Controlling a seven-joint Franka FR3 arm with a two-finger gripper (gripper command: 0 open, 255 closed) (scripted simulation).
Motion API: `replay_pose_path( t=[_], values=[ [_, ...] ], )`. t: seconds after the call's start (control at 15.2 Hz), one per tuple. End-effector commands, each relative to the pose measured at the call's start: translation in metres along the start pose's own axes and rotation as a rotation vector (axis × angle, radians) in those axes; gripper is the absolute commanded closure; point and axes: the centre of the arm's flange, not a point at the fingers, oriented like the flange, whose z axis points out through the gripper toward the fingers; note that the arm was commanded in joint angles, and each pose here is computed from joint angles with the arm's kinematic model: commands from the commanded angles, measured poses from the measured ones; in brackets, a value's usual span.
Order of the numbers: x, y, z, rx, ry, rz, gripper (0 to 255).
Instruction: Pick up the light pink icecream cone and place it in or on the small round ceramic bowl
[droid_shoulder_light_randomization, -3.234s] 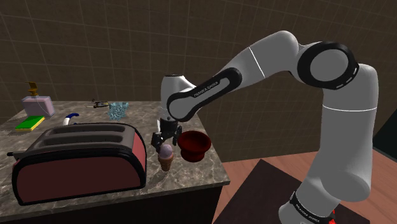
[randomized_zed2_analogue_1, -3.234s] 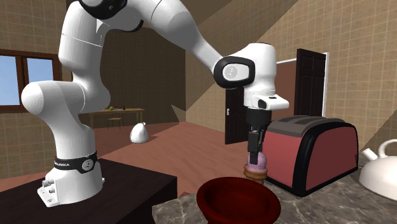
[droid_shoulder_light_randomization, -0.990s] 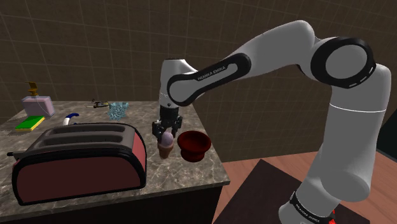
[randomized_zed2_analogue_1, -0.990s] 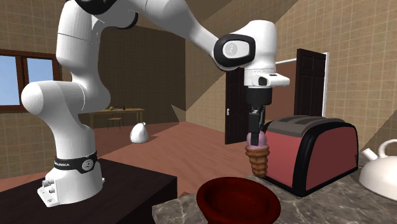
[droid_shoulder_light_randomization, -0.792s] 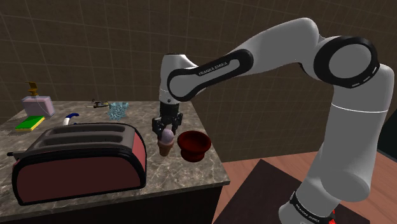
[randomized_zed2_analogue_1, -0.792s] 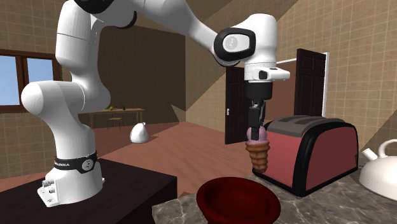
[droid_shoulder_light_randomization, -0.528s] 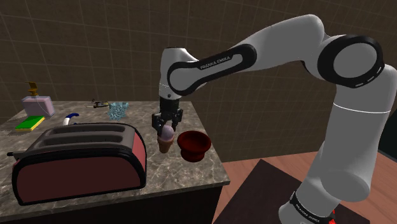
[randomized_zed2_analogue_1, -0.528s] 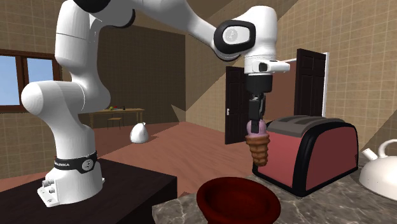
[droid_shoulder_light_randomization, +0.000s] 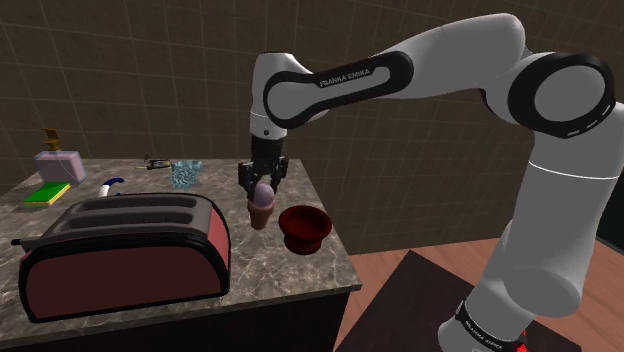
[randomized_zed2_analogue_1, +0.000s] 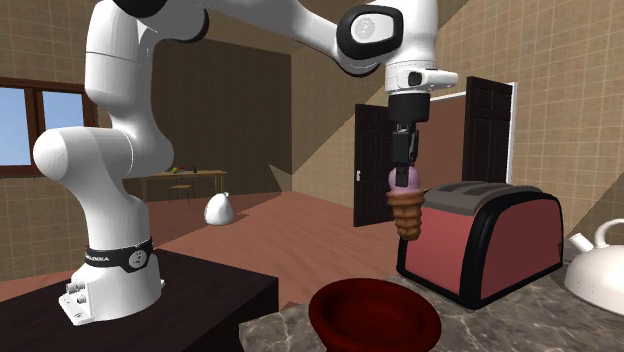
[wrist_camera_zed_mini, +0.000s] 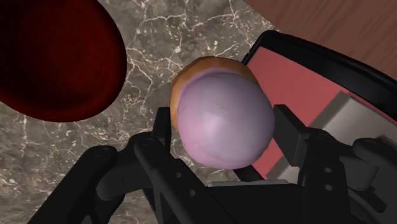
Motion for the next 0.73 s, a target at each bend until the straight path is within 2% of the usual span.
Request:
replay_pose_path(
  t=[0.0,0.13,0.66],
  values=[
    [-0.001,0.0,-0.011,0.0,0.0,0.0,255],
    [-0.001,-0.001,-0.021,0.0,0.0,0.0,255],
    [-0.008,0.098,-0.056,0.0,0.0,0.0,255]
  ],
)
